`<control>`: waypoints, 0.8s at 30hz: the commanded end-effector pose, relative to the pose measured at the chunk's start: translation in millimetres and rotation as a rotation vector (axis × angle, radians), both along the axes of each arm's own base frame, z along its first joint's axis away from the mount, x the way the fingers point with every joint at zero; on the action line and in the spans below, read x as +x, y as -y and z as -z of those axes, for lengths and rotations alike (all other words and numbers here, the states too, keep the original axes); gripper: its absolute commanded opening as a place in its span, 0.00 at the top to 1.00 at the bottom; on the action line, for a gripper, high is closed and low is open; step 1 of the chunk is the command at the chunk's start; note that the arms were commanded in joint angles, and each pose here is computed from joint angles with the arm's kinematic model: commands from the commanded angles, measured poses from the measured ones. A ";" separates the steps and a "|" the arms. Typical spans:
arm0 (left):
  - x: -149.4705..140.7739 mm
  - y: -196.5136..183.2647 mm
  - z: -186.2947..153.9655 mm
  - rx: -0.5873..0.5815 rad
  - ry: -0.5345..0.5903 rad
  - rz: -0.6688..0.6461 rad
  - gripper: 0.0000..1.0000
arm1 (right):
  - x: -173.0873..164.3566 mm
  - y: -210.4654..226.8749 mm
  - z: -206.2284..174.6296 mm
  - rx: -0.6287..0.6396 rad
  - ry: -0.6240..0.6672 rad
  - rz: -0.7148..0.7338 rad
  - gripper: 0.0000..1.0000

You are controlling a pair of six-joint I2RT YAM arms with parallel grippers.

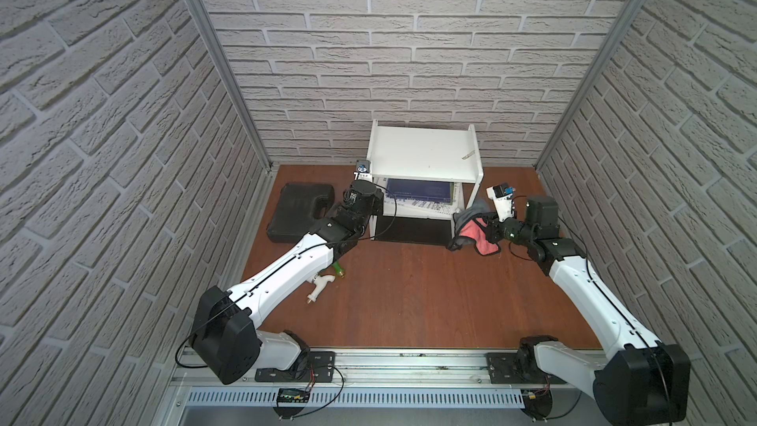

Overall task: Wipe the bookshelf clean with a cloth
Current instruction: Wipe the dust from the shelf, then adjust the cleaning item.

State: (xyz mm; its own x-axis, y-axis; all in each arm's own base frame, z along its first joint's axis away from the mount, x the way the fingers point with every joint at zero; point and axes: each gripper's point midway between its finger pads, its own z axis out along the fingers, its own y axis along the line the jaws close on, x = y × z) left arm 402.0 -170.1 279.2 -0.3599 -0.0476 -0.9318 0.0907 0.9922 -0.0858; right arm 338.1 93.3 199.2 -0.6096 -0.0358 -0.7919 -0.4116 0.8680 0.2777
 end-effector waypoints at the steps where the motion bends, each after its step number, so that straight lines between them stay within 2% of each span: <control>1: -23.0 37.3 12.9 -0.113 -0.108 0.159 1.00 | -5.6 -0.8 8.8 -0.022 -0.062 0.009 0.97; 2: -27.7 35.2 13.4 -0.100 -0.105 0.170 0.91 | -7.8 -6.2 0.4 0.009 -0.048 -0.008 0.97; 4: -39.3 24.9 11.8 -0.067 -0.083 0.177 0.67 | -16.5 -25.9 -26.8 0.123 0.011 -0.079 0.98; 6: -52.9 9.4 13.7 -0.025 -0.071 0.166 0.53 | -33.3 -55.7 -58.9 0.245 0.095 -0.225 0.97; 8: -75.4 -2.0 8.8 -0.002 -0.026 0.206 0.45 | -57.6 -86.3 -83.7 0.296 0.164 -0.387 0.97; 10: -100.2 7.5 1.9 -0.018 0.038 0.345 0.36 | -76.9 -110.4 -98.7 0.313 0.202 -0.515 0.97; 13: -142.8 36.1 -19.4 -0.098 0.153 0.622 0.23 | -85.5 -136.9 -115.9 0.338 0.238 -0.605 0.97; 15: -163.2 53.7 -35.3 -0.158 0.213 0.766 0.19 | -85.1 -152.6 -127.2 0.369 0.252 -0.643 0.97; 17: -169.7 66.5 -45.6 -0.181 0.238 0.835 0.18 | -86.6 -167.5 -135.3 0.391 0.260 -0.685 0.97; 20: -170.4 86.6 -47.6 -0.148 0.243 0.902 0.15 | -85.3 -184.3 -139.5 0.399 0.257 -0.718 0.97; 24: -168.7 114.4 -40.2 -0.101 0.217 1.003 0.16 | -73.3 -192.8 -140.1 0.417 0.216 -0.678 0.98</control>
